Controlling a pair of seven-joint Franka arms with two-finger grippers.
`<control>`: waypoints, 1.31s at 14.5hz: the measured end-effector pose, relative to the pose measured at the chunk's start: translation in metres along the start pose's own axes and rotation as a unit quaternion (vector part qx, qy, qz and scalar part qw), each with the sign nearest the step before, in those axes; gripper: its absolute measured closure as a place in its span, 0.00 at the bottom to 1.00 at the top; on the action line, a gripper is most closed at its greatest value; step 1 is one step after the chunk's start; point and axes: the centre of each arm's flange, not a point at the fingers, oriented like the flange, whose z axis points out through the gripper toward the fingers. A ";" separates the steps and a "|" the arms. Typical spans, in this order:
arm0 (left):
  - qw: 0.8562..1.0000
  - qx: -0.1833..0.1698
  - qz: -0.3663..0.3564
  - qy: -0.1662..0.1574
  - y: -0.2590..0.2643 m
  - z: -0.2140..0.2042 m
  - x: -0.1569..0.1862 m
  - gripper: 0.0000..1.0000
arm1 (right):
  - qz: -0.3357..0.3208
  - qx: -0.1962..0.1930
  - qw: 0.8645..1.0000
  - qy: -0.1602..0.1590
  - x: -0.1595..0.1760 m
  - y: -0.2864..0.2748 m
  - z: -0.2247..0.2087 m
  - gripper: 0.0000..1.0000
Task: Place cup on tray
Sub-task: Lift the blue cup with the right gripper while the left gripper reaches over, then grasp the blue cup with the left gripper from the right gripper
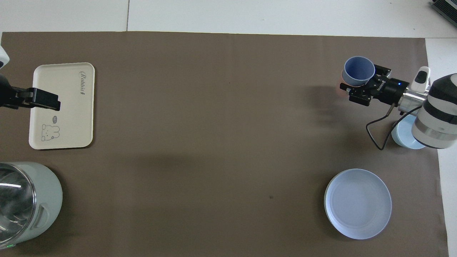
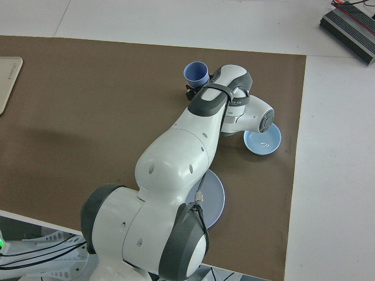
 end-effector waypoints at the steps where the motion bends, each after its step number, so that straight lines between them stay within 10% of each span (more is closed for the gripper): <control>1: 1.000 0.000 0.000 0.000 0.000 0.000 0.000 0.00 | 0.008 -0.004 1.000 -0.025 0.023 -0.009 -0.006 0.14; 7: 1.000 -0.012 0.010 -0.004 0.014 0.003 -0.002 0.00 | 0.064 -0.053 0.983 -0.162 0.144 -0.089 -0.009 0.14; 12: 0.991 -0.115 -0.059 -0.033 0.080 0.014 -0.003 0.00 | 0.076 -0.129 0.959 -0.240 0.210 -0.165 0.028 0.14; 19: 0.918 -0.281 -0.265 -0.084 0.208 0.051 0.058 0.14 | 0.011 -0.169 0.934 -0.315 0.229 -0.261 0.089 0.14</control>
